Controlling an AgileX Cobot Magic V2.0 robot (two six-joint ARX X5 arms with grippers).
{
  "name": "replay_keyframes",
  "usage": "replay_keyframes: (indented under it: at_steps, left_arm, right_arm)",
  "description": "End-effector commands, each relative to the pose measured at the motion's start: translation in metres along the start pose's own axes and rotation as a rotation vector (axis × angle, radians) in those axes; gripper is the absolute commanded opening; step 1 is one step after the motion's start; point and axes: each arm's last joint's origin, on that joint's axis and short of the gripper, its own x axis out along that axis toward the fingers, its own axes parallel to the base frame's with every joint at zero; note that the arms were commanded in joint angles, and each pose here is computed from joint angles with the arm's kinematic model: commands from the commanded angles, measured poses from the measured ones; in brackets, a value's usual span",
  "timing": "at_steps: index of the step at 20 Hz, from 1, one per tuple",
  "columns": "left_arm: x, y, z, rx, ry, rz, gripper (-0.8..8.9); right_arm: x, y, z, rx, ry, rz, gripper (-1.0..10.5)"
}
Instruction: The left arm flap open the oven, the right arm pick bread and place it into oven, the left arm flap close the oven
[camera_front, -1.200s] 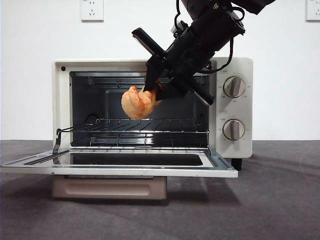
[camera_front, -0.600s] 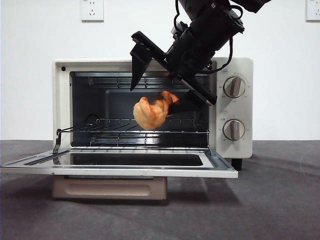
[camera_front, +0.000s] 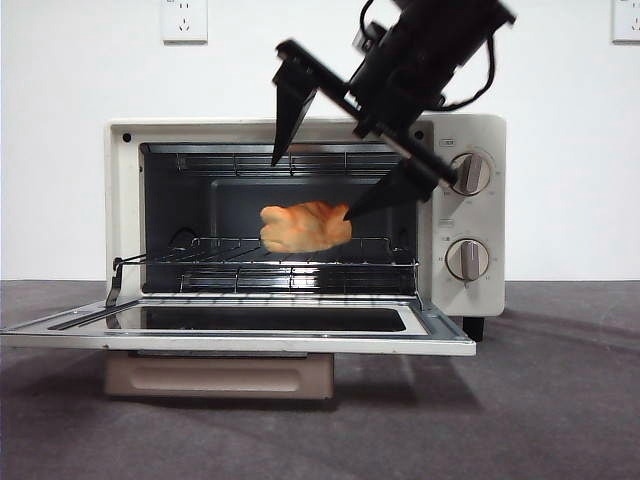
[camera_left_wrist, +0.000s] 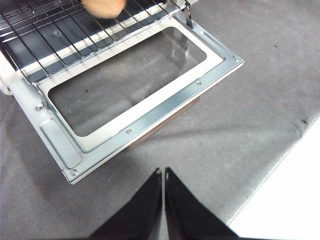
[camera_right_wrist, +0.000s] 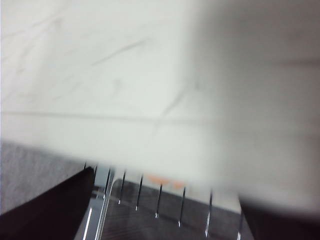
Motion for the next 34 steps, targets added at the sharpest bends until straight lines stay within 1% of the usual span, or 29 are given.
replay_keyframes:
  at_steps: [1,4,5,10,14,17,18,19,20,22,23,24,26,27,28,32,34]
  left_arm:
    - [-0.003,-0.001,0.005,0.002,-0.024,-0.006,0.17]
    - [-0.003,-0.001,0.004,0.002,-0.022,-0.004,0.16]
    - [-0.003,-0.001,0.004,0.0,-0.019,0.005,0.16]
    - [0.0,0.006,0.001,-0.115,0.023,0.204,0.16]
    - [0.003,0.009,0.002,-0.165,0.038,0.242,0.16]
    - [0.009,0.012,0.003,-0.21,0.063,0.267,0.14]
    - [0.011,0.013,0.003,-0.228,0.072,0.268,0.14]
    - [0.014,0.014,0.004,-0.25,0.089,0.259,0.14]
    - [0.018,0.015,0.004,-0.274,0.109,0.239,0.14]
    - [0.028,0.018,0.006,-0.324,0.164,0.177,0.14]
    - [0.032,0.021,0.006,-0.348,0.192,0.175,0.14]
    - [0.038,0.025,0.006,-0.386,0.227,0.179,0.14]
    - [0.047,0.035,0.004,-0.5,0.272,0.174,0.14]
    - [0.051,0.04,0.003,-0.543,0.287,0.152,0.13]
    - [0.056,0.048,-0.001,-0.599,0.305,0.12,0.13]
    - [0.078,0.08,-0.017,-0.765,0.385,0.043,0.13]
    - [0.089,0.089,-0.021,-0.797,0.426,0.056,0.14]
  right_arm:
    - [-0.006,0.005,-0.002,-0.022,0.034,0.005,4.7]
    - [-0.019,0.01,-0.008,-0.047,0.115,0.031,4.7]
    - [-0.025,0.012,-0.011,-0.073,0.14,0.034,4.7]
    - [-0.067,0.027,-0.029,-0.227,0.226,0.031,4.7]
    - [-0.106,0.033,-0.04,-0.326,0.276,0.035,4.7]
    - [-0.139,0.029,-0.047,-0.382,0.311,0.009,4.7]
    - [-0.148,0.026,-0.049,-0.393,0.317,-0.008,4.7]
    - [-0.162,0.022,-0.052,-0.409,0.323,-0.048,4.5]
    - [-0.176,0.017,-0.054,-0.425,0.324,-0.09,4.1]
    - [-0.203,0.007,-0.06,-0.456,0.3,-0.178,2.9]
    - [-0.213,0.004,-0.062,-0.468,0.29,-0.2,2.4]
    - [-0.227,-0.001,-0.065,-0.479,0.275,-0.216,1.5]
    - [-0.248,-0.007,-0.07,-0.483,0.255,-0.212,0.3]
    - [-0.255,-0.01,-0.072,-0.484,0.244,-0.203,0.2]
    - [-0.264,-0.012,-0.074,-0.485,0.225,-0.188,0.2]
    - [-0.287,-0.019,-0.08,-0.481,0.157,-0.138,0.2]
    - [-0.291,-0.02,-0.081,-0.48,0.143,-0.127,0.2]
